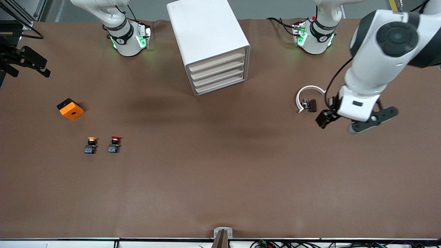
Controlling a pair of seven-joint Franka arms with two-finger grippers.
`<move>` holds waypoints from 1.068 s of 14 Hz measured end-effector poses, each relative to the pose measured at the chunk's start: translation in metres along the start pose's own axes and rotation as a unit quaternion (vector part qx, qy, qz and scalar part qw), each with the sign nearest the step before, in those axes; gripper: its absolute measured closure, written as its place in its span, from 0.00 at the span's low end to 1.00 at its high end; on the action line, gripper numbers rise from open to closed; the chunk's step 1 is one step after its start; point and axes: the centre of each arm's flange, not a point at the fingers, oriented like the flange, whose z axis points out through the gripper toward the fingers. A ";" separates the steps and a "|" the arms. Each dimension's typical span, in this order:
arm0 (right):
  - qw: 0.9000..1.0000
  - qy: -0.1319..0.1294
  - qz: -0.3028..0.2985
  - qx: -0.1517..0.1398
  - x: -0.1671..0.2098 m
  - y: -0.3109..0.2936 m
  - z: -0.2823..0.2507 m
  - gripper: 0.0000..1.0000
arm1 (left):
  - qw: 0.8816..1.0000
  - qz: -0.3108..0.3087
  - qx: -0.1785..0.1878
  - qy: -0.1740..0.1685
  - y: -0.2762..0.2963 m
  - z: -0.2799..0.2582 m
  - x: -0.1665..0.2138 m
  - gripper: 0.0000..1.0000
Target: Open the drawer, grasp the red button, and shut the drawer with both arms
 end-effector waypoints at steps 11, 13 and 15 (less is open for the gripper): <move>1.000 -0.012 0.007 0.001 -0.015 0.008 0.001 0.00 | 0.989 0.132 -0.036 -0.061 -0.144 -0.066 -0.001 0.00; 1.000 -0.017 0.008 0.001 -0.017 0.008 0.001 0.00 | 0.989 0.134 -0.036 -0.059 -0.144 -0.071 -0.007 0.00; 1.000 -0.017 0.008 0.001 -0.017 0.008 0.001 0.00 | 0.988 0.131 -0.048 -0.060 -0.146 -0.074 -0.009 0.00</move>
